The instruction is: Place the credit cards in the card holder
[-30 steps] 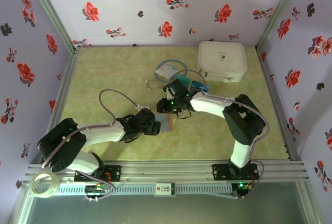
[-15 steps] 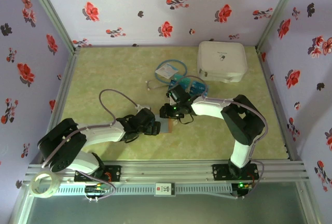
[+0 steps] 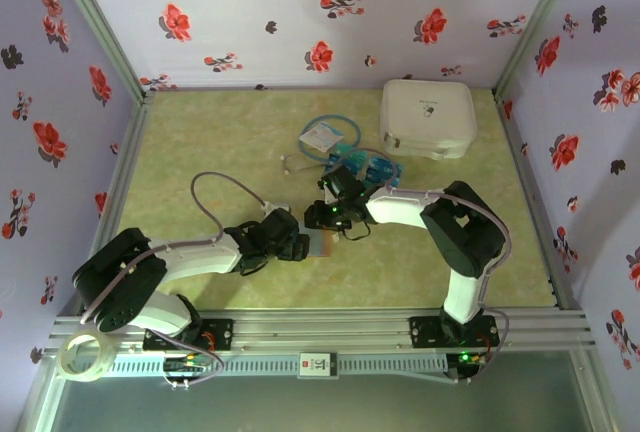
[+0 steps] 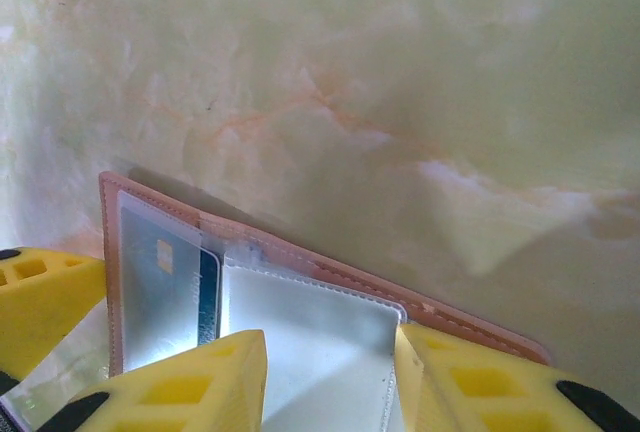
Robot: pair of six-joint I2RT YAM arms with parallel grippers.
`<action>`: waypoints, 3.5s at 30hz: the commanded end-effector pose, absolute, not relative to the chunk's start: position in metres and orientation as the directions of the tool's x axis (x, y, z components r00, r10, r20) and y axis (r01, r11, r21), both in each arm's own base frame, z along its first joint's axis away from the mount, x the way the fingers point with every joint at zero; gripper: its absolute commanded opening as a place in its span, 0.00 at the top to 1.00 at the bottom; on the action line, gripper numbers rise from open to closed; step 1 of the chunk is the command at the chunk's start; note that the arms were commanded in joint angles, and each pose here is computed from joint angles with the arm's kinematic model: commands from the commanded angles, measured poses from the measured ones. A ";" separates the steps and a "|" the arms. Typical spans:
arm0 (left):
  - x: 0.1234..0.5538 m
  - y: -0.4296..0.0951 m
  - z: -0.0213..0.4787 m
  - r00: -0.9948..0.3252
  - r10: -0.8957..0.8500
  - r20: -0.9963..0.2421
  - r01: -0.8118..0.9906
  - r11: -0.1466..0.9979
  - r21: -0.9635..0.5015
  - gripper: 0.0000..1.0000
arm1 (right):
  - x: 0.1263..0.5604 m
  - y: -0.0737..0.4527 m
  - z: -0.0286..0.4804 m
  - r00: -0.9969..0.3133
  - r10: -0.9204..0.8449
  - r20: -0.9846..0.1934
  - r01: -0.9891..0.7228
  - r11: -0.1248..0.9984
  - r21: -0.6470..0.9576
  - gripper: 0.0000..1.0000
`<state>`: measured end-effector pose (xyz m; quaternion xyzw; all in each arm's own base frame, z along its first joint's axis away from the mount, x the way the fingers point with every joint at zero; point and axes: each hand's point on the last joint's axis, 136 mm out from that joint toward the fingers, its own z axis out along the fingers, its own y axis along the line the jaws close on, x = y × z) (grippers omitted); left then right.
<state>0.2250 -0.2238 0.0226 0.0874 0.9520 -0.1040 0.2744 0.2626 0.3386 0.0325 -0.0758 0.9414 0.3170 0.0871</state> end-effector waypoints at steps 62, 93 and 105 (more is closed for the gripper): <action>0.213 -0.204 -0.007 -0.865 0.130 -0.484 0.198 0.976 -0.091 0.00 | 0.243 0.307 0.015 -0.983 -0.062 -0.170 -0.132 0.891 0.435 0.58; 0.212 -0.203 -0.008 -0.865 0.131 -0.485 0.200 0.976 -0.092 0.00 | 0.247 0.354 0.036 -0.995 0.013 -0.102 -0.058 0.747 0.663 0.55; 0.211 -0.195 -0.007 -0.864 0.131 -0.487 0.183 0.981 -0.062 0.00 | 0.260 0.334 0.057 -0.985 0.069 -0.160 -0.052 0.759 0.650 0.56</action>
